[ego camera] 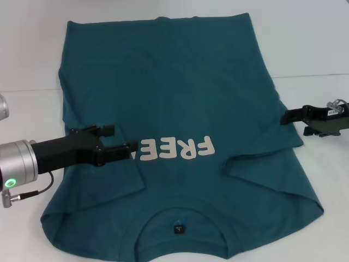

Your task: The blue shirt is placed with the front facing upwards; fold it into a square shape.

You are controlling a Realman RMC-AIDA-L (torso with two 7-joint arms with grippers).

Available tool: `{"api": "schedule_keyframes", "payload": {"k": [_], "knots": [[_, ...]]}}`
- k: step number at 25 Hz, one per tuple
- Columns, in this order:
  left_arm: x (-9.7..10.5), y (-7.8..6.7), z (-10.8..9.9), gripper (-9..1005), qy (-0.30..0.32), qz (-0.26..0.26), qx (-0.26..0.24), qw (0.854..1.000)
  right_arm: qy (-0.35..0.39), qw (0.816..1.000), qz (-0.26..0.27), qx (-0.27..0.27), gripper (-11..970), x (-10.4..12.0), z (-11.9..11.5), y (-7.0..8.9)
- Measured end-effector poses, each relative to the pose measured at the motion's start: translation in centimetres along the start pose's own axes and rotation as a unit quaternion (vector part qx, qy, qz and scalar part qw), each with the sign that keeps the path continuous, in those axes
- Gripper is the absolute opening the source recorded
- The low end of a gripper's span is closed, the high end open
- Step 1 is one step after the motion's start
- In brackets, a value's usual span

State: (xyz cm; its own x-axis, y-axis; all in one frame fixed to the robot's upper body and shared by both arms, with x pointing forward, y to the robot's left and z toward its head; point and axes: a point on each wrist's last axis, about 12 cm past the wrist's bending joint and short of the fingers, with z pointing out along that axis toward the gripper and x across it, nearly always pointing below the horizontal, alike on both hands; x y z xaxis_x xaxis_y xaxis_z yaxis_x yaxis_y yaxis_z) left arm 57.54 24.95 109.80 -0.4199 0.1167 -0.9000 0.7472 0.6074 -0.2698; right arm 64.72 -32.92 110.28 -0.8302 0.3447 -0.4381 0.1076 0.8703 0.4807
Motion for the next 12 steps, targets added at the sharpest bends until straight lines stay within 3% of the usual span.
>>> {"api": "schedule_keyframes", "payload": {"k": [12], "knots": [[-0.11, 0.01, 0.06, 861, 0.0, 0.001, 0.002, 1.0, 0.003, 1.0, 0.002, 0.012, 729, 0.79, 0.63, -0.55]]}}
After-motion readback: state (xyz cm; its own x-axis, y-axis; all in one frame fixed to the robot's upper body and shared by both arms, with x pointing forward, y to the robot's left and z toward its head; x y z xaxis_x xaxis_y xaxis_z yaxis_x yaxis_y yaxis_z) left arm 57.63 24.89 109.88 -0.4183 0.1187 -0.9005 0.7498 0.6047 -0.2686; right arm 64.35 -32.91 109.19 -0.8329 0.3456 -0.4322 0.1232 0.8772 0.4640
